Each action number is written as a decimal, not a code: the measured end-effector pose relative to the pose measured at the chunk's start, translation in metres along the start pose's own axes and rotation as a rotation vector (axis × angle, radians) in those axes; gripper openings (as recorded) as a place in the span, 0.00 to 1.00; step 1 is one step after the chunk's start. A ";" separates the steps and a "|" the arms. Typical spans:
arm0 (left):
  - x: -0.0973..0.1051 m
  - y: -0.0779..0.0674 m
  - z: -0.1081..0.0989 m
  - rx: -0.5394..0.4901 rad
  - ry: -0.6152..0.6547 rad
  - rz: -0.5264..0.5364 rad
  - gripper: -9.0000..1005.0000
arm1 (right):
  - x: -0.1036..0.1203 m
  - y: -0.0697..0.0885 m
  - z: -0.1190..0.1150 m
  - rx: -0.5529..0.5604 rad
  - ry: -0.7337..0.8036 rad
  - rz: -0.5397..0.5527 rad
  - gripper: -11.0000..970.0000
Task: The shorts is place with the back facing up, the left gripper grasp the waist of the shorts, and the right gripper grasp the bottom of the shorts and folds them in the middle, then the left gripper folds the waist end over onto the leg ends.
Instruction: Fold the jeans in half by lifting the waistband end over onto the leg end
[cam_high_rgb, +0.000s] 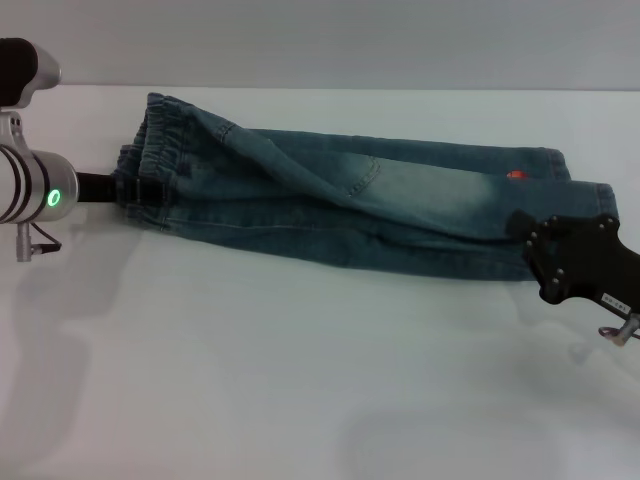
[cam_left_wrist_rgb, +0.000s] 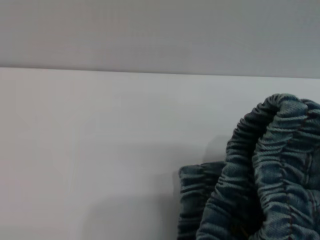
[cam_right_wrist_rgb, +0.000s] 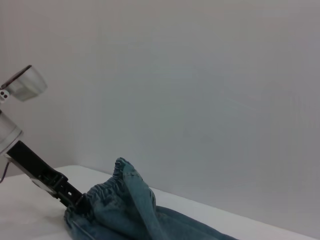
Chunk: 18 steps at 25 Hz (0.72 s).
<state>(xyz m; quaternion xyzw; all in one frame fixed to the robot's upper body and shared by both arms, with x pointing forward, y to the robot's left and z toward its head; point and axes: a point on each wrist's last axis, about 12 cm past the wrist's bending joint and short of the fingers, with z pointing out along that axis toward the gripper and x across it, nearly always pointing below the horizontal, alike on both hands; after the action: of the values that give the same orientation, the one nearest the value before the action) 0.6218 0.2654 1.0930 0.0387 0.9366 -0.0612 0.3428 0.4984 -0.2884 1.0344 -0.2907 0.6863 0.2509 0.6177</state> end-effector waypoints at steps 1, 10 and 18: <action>0.000 -0.001 0.000 0.003 0.001 -0.002 0.82 | 0.000 0.000 0.000 -0.001 -0.001 0.000 0.01; 0.003 -0.011 0.003 0.011 -0.035 0.045 0.81 | -0.001 0.002 -0.004 -0.008 -0.022 0.005 0.01; 0.004 -0.015 0.004 0.018 -0.043 0.060 0.57 | -0.002 0.002 -0.009 -0.001 -0.032 0.014 0.01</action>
<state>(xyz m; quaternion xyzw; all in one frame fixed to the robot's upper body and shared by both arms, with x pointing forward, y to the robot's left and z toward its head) 0.6193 0.2498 1.0885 0.0687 0.9269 -0.0599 0.3641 0.4909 -0.2935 1.0376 -0.2821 0.6783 0.2602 0.6266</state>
